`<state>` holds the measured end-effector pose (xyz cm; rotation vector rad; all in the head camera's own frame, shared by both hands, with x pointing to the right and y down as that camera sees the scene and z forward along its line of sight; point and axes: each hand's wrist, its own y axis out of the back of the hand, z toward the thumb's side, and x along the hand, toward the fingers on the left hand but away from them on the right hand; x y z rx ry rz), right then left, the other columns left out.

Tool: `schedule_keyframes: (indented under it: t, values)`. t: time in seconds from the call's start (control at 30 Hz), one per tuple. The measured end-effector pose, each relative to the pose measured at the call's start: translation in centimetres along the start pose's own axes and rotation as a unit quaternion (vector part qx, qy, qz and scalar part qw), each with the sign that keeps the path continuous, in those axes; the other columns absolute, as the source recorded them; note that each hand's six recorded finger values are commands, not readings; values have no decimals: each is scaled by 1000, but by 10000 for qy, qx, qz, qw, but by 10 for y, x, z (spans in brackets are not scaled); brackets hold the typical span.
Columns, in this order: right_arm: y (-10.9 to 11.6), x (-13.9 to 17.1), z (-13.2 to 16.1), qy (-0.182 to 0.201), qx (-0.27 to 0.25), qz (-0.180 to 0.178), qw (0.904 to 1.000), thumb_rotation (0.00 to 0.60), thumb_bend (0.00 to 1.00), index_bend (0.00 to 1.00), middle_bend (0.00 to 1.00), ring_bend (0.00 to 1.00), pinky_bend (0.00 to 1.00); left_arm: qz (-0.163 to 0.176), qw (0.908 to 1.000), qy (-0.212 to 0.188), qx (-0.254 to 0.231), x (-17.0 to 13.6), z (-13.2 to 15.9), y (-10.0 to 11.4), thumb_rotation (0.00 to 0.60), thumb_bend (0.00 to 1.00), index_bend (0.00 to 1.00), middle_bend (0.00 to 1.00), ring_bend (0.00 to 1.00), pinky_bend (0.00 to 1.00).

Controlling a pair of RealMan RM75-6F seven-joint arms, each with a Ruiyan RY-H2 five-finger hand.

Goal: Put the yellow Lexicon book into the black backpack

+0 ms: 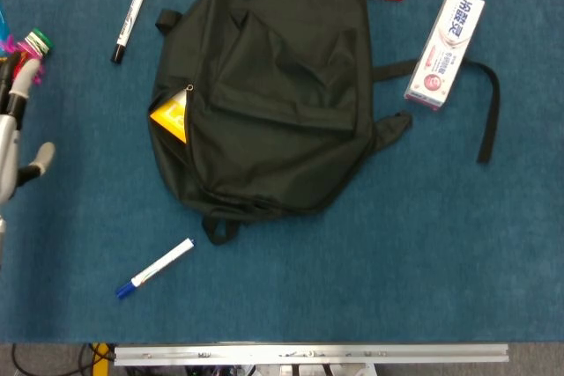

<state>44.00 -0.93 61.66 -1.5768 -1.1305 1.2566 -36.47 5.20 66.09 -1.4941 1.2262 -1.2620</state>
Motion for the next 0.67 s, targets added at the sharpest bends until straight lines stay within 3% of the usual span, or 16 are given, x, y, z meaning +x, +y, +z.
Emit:
schedule_keyframes:
  t: [0.3, 0.67]
  values:
    - [-8, 35, -26, -197, -25, 45, 9998, 600, 417, 572, 580, 468, 584, 53, 9992, 357, 146, -22, -23, 11, 600, 213, 103, 42, 11, 113]
    - [-13, 45, -31, -265, -29, 157, 9995, 600, 416, 577, 580, 471, 584, 148, 9972, 721, 129, -43, -41, 17, 600, 213, 132, 64, 33, 113]
